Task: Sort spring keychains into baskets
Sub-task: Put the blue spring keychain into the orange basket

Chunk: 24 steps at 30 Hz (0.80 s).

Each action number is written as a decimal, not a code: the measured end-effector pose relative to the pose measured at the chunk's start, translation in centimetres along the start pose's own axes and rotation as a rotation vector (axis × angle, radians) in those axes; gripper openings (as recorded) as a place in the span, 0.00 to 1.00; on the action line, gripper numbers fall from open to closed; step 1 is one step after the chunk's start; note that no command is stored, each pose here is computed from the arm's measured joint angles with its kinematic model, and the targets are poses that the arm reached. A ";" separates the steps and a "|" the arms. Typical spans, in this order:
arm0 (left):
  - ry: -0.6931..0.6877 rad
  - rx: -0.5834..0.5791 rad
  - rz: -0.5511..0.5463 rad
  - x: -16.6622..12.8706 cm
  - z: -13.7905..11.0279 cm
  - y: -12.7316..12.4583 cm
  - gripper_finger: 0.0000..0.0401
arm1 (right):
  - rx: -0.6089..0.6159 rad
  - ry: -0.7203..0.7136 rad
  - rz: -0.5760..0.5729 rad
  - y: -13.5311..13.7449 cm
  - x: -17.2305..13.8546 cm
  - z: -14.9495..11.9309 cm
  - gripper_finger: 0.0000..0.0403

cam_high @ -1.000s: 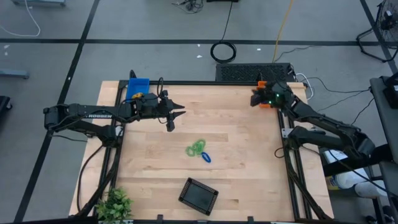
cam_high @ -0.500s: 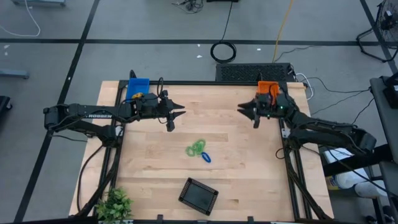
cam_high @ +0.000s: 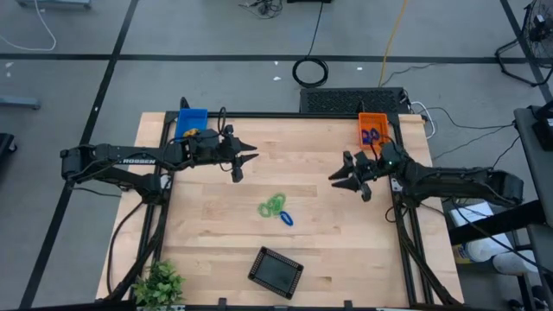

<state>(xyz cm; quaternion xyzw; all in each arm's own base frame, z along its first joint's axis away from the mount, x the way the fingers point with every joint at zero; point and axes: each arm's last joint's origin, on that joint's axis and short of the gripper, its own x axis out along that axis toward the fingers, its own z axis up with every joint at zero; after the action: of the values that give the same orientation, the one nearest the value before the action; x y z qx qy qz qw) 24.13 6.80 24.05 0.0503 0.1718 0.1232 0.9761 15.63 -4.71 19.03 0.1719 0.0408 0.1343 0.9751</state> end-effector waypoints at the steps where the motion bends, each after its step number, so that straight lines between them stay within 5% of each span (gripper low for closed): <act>1: 0.000 0.000 0.000 0.0 0.0 0.0 0.27 | -0.012 -0.006 0.024 0.3 0.1 -0.1 0.28; 7: 0.000 0.000 0.000 0.0 0.0 0.0 0.27 | -0.053 -0.025 0.149 2.3 1.0 -0.3 0.28; 15: 0.000 0.000 0.000 0.0 0.0 0.0 0.27 | -0.104 -0.039 0.168 5.4 2.6 -1.4 0.28; 24: 0.000 0.000 0.000 0.0 0.0 0.0 0.27 | -0.172 0.019 0.052 7.9 4.7 -4.4 0.28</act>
<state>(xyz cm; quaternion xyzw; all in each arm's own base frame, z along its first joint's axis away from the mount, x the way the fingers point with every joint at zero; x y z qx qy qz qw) 24.14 6.79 24.05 0.0503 0.1719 0.1230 0.9761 17.60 5.16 17.48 0.0871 0.0339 0.1643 0.9820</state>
